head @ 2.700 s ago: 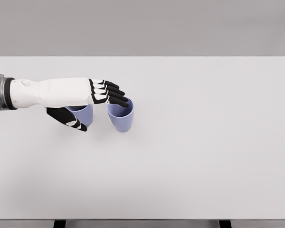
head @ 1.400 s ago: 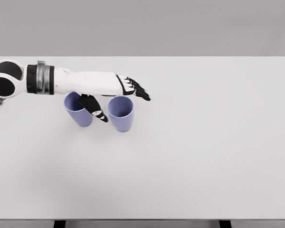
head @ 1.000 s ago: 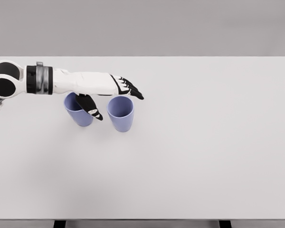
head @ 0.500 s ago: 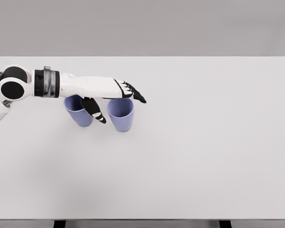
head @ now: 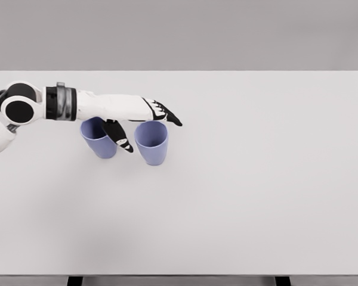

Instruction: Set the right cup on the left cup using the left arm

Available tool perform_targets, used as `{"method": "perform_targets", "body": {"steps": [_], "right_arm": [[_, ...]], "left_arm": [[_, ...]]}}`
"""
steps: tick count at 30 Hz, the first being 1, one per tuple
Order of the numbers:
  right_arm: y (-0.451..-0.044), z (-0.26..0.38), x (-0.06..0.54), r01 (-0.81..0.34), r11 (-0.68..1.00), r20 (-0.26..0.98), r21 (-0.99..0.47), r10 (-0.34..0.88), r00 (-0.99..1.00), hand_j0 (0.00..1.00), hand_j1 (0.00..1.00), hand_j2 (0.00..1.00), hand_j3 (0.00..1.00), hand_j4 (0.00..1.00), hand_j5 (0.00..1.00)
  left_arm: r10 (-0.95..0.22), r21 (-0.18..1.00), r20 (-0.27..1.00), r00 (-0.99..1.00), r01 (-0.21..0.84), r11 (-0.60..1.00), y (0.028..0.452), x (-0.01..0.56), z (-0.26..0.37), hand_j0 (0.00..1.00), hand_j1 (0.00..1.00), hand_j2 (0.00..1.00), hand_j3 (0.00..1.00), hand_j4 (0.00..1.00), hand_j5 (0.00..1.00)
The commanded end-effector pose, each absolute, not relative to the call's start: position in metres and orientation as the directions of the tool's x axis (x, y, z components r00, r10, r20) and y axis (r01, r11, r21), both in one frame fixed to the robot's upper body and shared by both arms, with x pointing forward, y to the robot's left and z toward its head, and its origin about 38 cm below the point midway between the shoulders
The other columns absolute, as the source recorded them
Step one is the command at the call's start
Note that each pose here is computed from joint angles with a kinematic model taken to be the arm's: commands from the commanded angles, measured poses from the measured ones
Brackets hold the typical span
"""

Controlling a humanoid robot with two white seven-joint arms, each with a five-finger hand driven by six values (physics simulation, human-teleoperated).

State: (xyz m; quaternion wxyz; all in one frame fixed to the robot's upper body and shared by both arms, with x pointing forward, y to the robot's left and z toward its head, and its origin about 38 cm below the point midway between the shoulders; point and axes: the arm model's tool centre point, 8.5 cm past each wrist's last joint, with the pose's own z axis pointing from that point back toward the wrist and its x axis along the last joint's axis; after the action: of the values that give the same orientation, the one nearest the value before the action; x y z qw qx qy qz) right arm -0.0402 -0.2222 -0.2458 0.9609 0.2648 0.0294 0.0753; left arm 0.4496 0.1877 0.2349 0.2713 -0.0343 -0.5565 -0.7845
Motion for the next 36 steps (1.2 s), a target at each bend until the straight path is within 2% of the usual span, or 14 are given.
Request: {"method": "perform_targets", "body": {"steps": [1, 36], "right_arm": [[-0.222, -0.246, -0.04, -0.13, 0.848, -0.016, 0.514, 0.162, 0.987, 1.0, 1.0, 1.0, 1.0, 1.0, 1.0], [-0.222, -0.246, -0.04, -0.13, 0.848, -0.016, 0.514, 0.162, 0.987, 1.0, 1.0, 1.0, 1.0, 1.0, 1.0]], "left_arm": [[-0.383, 0.855, 0.36, -0.851, 0.465, -0.23, 0.184, 0.45, 0.235, 1.0, 1.0, 1.0, 1.0, 1.0, 1.0], [-0.417, 0.842, 0.35, -0.839, 0.477, -0.251, 0.178, 0.456, 0.218, 1.0, 1.0, 1.0, 1.0, 1.0, 1.0]]}}
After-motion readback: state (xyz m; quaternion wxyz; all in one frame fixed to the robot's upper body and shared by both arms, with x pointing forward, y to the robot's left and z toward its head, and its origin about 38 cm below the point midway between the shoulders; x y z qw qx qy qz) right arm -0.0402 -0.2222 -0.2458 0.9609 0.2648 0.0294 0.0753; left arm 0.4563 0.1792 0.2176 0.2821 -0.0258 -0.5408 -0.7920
